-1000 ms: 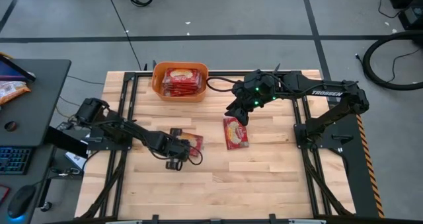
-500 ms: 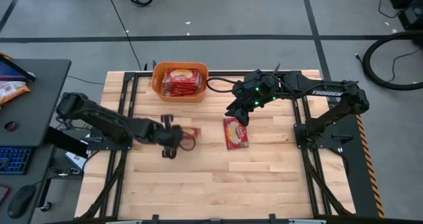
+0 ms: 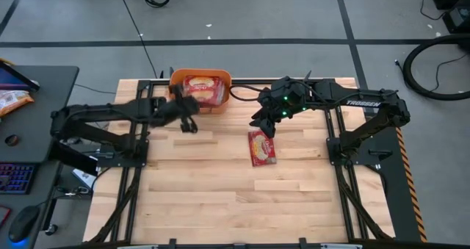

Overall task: Sort popcorn bags into baskets
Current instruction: Put the popcorn bag into the orange bin

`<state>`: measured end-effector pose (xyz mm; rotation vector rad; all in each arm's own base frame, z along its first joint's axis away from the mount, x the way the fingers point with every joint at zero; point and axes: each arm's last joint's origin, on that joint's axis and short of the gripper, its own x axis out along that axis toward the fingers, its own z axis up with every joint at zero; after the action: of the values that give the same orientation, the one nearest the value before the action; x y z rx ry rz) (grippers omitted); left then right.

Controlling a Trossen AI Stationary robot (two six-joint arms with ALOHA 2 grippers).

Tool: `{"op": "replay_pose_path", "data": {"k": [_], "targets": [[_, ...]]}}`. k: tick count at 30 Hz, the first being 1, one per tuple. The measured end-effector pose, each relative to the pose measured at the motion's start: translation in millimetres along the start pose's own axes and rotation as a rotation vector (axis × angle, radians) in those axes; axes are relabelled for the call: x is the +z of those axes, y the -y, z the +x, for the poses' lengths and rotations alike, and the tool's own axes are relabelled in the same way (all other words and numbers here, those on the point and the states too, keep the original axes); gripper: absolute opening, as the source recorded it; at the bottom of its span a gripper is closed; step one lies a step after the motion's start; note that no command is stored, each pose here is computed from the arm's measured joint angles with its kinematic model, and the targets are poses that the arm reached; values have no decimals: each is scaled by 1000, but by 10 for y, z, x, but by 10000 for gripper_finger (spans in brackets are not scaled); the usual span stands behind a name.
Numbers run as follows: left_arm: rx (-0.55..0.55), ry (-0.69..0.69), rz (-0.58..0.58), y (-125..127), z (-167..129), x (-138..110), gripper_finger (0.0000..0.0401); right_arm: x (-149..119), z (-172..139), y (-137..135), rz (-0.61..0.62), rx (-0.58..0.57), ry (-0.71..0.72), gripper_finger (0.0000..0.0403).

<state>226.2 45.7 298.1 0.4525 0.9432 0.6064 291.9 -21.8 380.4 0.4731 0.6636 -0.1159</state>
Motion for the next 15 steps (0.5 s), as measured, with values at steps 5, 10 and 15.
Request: {"op": "replay_pose_path", "data": {"k": [5,10,15], "targets": [[0,-76,44,-242,301,-97,2,6,-1,4,0,-13,9,155],[-21,-140,107,-402,607,-177,2,4,0,5,0,-15,8,155],[-43,-145,148,-534,896,-230,2,2,-1,13,1,-40,14,155]]}}
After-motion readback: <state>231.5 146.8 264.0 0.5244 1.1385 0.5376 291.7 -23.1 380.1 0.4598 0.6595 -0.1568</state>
